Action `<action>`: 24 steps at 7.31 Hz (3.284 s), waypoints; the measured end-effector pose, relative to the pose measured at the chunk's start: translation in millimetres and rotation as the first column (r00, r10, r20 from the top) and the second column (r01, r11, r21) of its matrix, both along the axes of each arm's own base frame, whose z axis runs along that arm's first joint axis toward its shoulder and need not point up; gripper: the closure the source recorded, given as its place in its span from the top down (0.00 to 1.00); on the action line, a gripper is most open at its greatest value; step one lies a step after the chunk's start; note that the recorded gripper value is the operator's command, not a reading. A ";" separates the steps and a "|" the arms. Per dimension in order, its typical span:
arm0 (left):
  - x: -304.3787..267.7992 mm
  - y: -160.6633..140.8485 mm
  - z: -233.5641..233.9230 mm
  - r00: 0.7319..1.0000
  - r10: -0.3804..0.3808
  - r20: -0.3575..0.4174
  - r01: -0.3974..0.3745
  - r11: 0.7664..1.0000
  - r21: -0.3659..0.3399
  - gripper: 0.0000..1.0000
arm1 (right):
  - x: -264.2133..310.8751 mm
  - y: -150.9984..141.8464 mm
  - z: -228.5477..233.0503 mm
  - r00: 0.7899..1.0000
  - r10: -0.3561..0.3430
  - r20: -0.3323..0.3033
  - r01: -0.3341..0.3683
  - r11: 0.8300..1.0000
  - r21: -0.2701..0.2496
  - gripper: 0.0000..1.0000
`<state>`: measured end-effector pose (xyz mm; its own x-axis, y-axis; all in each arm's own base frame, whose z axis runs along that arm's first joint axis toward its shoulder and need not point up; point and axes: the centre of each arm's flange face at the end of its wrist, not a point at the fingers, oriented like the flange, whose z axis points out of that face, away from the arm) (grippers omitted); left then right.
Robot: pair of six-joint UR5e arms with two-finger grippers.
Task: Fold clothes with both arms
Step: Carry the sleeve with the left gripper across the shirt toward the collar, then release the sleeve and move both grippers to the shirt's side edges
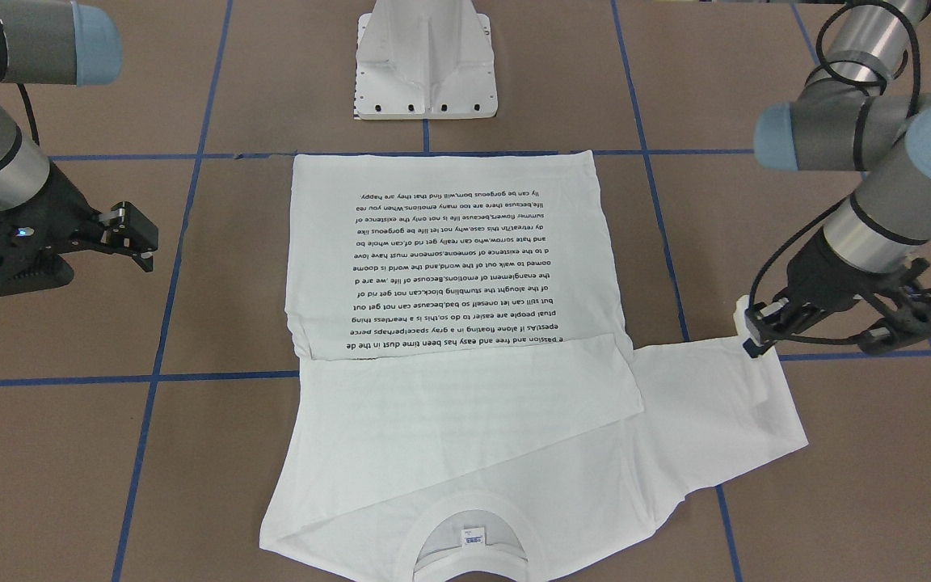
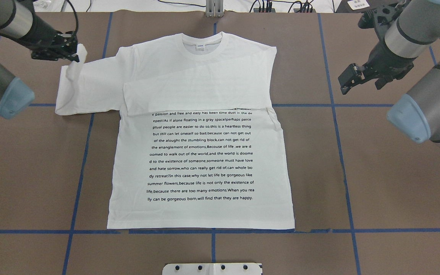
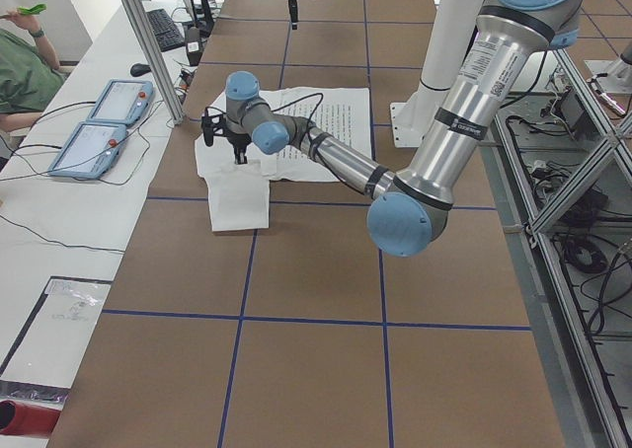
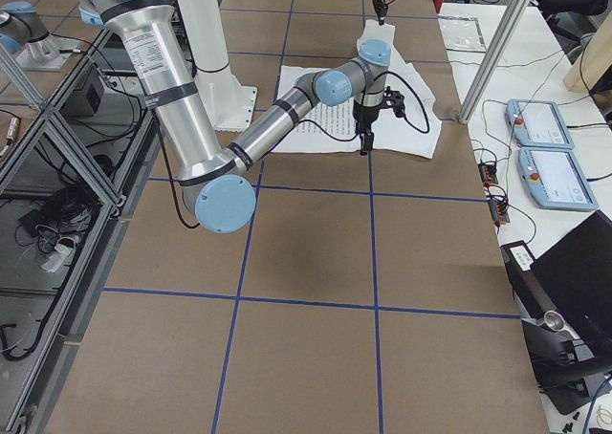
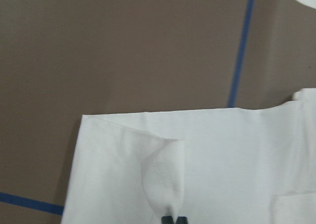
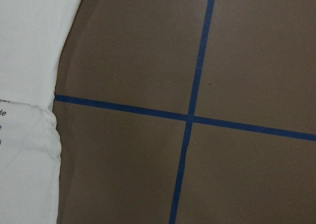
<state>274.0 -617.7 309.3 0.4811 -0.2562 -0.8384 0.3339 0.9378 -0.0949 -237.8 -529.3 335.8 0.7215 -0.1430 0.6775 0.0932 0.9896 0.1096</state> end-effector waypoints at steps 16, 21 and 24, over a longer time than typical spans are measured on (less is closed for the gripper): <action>332.4 118.7 -234.5 0.959 0.015 -0.285 -0.049 0.992 -0.114 1.00 | 31.3 6.1 73.1 1.000 -0.005 -0.023 0.002 0.995 -0.098 1.00; 317.8 116.5 -193.7 0.972 0.058 -0.227 -0.061 0.998 -0.004 1.00 | -34.9 21.7 35.5 0.995 0.065 0.073 -0.060 0.996 -0.069 1.00; 230.8 140.6 -133.3 0.989 0.127 -0.075 -0.118 0.986 0.115 1.00 | -113.2 94.3 3.5 0.983 0.149 0.107 -0.140 0.987 -0.084 1.00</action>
